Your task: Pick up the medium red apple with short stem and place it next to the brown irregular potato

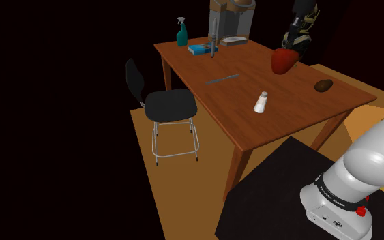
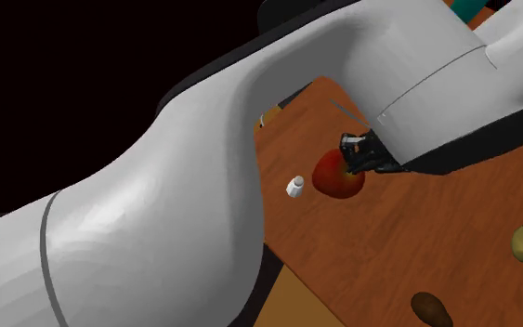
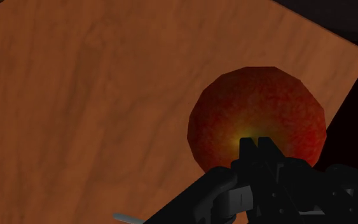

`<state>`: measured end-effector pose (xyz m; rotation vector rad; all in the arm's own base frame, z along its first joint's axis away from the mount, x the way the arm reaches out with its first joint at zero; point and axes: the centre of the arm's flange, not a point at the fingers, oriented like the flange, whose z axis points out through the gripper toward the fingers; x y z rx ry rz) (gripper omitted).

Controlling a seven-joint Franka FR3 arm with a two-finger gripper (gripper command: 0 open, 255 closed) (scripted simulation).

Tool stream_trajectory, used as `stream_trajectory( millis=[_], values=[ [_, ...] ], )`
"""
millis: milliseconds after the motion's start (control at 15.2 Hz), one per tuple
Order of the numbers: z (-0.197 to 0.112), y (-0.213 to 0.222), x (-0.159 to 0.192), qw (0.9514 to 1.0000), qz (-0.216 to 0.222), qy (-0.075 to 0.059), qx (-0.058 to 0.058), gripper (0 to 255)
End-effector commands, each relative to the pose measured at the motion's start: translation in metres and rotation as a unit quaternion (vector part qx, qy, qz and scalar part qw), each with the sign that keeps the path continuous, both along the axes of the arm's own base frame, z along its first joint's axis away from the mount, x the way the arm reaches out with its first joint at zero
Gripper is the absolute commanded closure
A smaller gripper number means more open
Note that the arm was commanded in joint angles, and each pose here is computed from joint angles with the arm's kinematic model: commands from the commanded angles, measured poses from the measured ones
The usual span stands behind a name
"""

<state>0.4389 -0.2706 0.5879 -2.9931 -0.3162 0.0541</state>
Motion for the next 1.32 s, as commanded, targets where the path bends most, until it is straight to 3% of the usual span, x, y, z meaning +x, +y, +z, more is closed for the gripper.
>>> stream_trajectory(
  millis=[0,1122,1254],
  values=[
    [-0.002,-0.025,-0.005,1.0000,0.001,0.000,0.000,255],
    [-0.001,-0.247,-0.037,1.0000,0.001,0.000,0.000,255],
    [-0.006,-0.257,-0.039,1.0000,0.001,0.000,0.000,255]
  ],
)
